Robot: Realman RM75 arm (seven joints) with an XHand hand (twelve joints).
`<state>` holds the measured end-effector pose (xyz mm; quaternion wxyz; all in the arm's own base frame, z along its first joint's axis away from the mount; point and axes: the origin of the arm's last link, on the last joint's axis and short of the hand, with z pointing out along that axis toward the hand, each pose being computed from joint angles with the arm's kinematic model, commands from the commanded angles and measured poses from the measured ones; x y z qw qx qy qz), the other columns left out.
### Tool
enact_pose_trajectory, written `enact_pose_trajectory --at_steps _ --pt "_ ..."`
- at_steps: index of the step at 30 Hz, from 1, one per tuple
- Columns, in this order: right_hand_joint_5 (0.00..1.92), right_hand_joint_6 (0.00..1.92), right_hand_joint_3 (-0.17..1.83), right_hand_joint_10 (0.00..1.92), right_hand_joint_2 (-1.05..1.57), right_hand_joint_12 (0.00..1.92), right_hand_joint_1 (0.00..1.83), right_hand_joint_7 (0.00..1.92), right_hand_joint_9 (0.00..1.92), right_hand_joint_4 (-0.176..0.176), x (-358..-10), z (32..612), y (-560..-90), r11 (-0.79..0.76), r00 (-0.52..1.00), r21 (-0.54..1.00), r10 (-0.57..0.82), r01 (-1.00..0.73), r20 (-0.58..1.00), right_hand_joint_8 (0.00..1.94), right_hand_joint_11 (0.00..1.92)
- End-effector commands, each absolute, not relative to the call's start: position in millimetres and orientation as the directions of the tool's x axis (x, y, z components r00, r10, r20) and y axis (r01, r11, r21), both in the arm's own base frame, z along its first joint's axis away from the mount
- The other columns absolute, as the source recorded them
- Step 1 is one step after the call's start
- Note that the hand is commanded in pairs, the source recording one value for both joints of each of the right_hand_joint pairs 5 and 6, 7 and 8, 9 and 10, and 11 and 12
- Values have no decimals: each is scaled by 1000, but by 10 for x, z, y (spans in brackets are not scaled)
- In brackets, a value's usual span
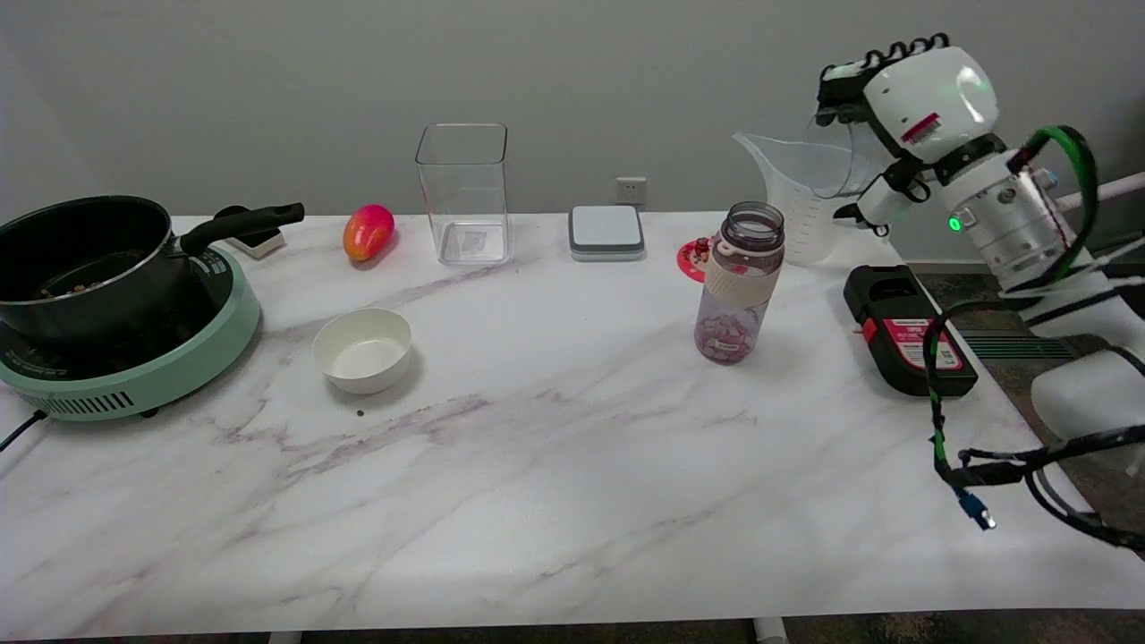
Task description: Place the cup on the table.
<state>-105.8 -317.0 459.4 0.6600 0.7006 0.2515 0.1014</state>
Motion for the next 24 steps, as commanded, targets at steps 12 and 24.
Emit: enact_pose_trajectory --at_steps 12,24 --pt "1723 1723 584 1421 1020 1251 1492 1543 1421 0 -2223 3846 -2009 183 672 881 717 -437 185 1543 1251" --pt "1809 1809 332 1493 1325 1312 1370 1612 1493 0 -2659 3230 -1761 128 598 753 698 -645 394 1612 1312"
